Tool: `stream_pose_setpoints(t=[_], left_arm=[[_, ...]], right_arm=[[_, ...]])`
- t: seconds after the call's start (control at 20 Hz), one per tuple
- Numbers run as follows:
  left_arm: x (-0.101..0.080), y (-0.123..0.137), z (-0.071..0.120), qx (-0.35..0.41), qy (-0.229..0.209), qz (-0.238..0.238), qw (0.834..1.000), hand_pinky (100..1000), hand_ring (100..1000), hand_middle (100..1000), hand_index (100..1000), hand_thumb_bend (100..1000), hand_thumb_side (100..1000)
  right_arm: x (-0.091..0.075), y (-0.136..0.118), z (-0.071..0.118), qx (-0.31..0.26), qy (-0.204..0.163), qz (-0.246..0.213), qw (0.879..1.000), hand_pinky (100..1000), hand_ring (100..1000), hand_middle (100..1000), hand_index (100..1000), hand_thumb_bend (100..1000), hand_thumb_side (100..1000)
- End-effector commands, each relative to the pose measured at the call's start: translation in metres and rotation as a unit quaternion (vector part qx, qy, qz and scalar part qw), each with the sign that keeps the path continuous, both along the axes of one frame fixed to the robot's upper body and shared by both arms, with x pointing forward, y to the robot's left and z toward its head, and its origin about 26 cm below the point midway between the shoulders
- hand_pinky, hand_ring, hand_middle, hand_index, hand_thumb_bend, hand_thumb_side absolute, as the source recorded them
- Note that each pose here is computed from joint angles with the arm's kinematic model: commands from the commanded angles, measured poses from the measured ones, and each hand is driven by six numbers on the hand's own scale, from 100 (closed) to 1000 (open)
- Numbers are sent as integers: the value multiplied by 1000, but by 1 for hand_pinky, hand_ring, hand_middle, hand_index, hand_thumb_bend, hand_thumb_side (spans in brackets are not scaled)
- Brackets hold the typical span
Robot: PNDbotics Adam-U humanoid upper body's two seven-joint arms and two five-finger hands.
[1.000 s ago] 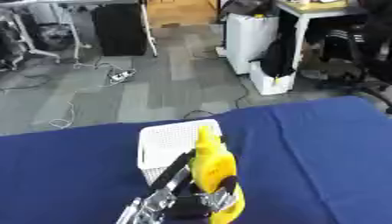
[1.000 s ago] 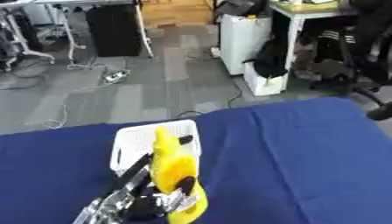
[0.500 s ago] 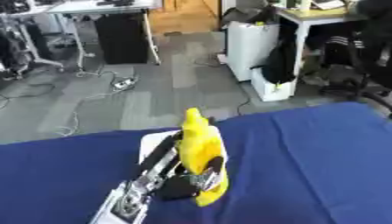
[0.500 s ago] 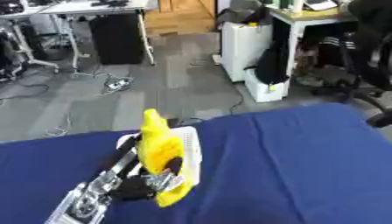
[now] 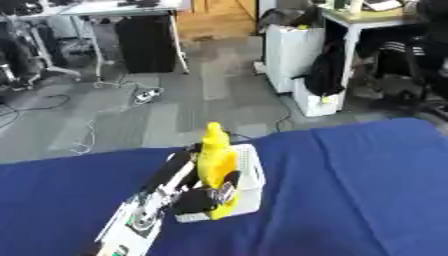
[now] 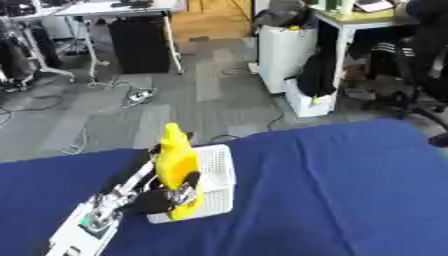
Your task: Pick up objects on the table and place them in the box.
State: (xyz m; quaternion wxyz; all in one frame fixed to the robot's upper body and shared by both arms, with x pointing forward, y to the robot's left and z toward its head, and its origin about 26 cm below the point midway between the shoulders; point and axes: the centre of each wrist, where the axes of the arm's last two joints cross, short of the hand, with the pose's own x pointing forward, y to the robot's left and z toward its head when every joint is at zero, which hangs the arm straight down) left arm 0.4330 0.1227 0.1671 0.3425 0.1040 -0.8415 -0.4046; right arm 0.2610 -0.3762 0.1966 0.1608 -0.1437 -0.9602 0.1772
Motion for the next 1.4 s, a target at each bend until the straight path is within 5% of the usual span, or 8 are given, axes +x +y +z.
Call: stream_pose_setpoints(t=[0.05, 0.65, 1.4], left_arm=[[6, 5, 23, -2, -33, 15, 999, 100, 100, 100, 292, 100, 524], [25, -2, 47, 21, -65, 53, 996, 100, 100, 100, 293, 100, 454], [48, -1, 12, 105, -54, 124, 985, 100, 100, 100, 288, 100, 388]], right_arm=[[-2, -3, 9, -18, -7, -3, 1000, 586, 572, 638, 731, 100, 874], [-2, -2, 10, -18, -7, 0, 1000, 585, 571, 637, 731, 100, 872], [0, 0, 12, -13, -12, 5, 1000, 584, 572, 639, 733, 100, 872]])
